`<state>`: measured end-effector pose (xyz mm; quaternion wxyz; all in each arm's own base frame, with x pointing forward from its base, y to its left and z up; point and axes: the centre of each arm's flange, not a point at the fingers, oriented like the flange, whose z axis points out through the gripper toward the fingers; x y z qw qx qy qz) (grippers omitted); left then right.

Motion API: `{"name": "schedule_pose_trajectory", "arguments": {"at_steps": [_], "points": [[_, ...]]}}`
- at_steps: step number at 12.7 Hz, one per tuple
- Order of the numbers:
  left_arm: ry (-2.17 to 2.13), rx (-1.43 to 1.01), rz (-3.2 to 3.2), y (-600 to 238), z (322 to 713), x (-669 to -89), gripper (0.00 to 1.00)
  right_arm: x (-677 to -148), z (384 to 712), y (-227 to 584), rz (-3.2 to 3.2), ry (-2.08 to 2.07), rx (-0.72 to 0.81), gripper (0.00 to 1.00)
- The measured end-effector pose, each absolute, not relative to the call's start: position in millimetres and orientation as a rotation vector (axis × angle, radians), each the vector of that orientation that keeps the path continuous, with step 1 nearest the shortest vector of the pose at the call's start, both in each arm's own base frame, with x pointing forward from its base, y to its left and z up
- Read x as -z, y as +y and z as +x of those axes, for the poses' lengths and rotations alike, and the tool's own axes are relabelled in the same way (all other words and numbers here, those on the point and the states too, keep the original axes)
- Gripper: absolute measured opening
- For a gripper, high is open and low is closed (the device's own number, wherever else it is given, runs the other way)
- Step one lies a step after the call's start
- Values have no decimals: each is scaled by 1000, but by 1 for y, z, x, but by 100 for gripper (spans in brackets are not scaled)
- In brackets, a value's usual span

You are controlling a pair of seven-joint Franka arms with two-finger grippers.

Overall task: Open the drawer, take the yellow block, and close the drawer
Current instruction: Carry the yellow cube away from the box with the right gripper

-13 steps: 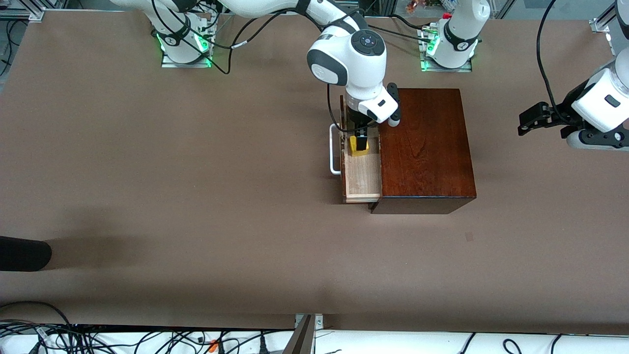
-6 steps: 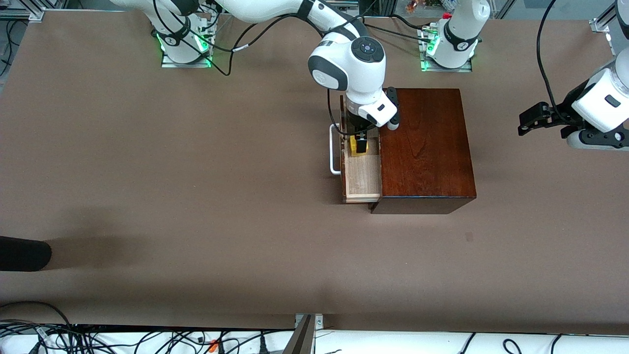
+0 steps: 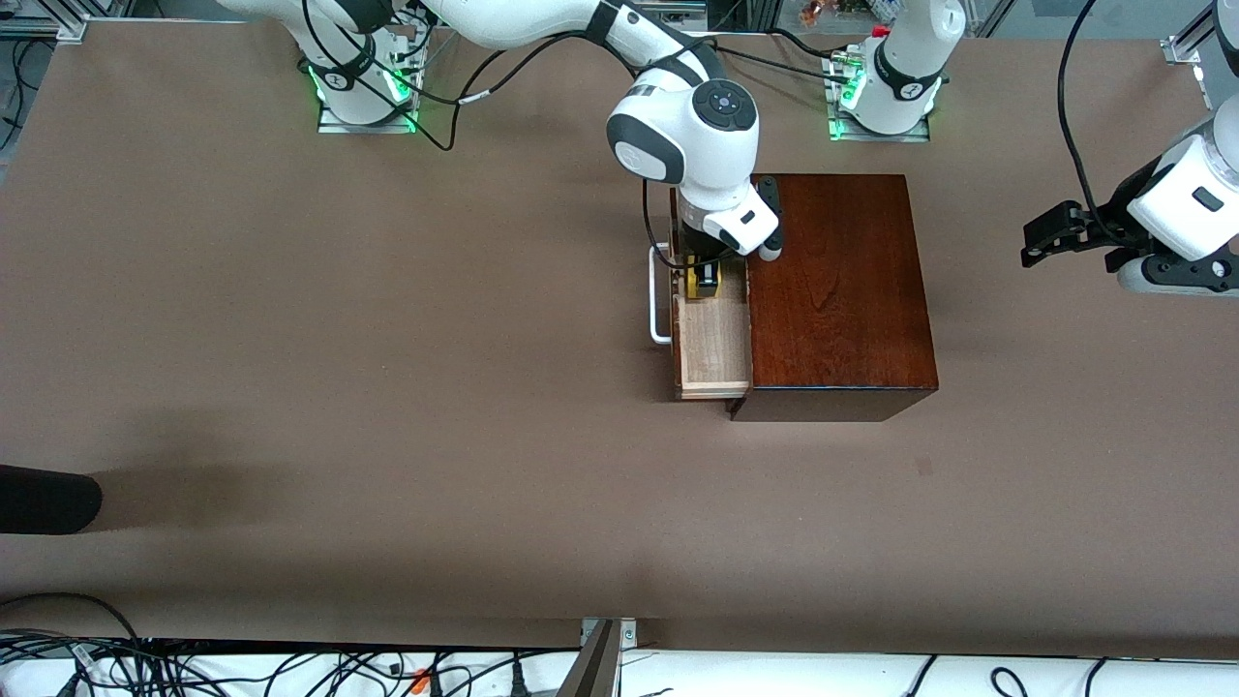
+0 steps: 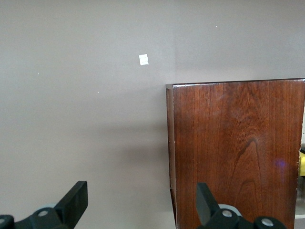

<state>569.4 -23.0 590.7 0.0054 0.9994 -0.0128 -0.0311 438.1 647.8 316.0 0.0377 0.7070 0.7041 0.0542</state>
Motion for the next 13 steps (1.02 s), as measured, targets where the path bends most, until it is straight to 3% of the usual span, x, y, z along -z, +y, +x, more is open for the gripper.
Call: {"name": "schedule_pose_trajectory", "arguments": {"at_steps": [3,7,10,13], "points": [[-40,98,3129,-23,569,-591,100,-361,440,647,2179,2137,-154,55],[-39,98,3129,-22,569,-591,100,-475,454,617,2274,2063,-219,55],[-38,98,3129,-22,569,-591,100,-542,513,535,2438,1902,-245,55],[-37,98,3129,-22,569,-591,100,-562,578,447,2575,1669,-233,55]]}}
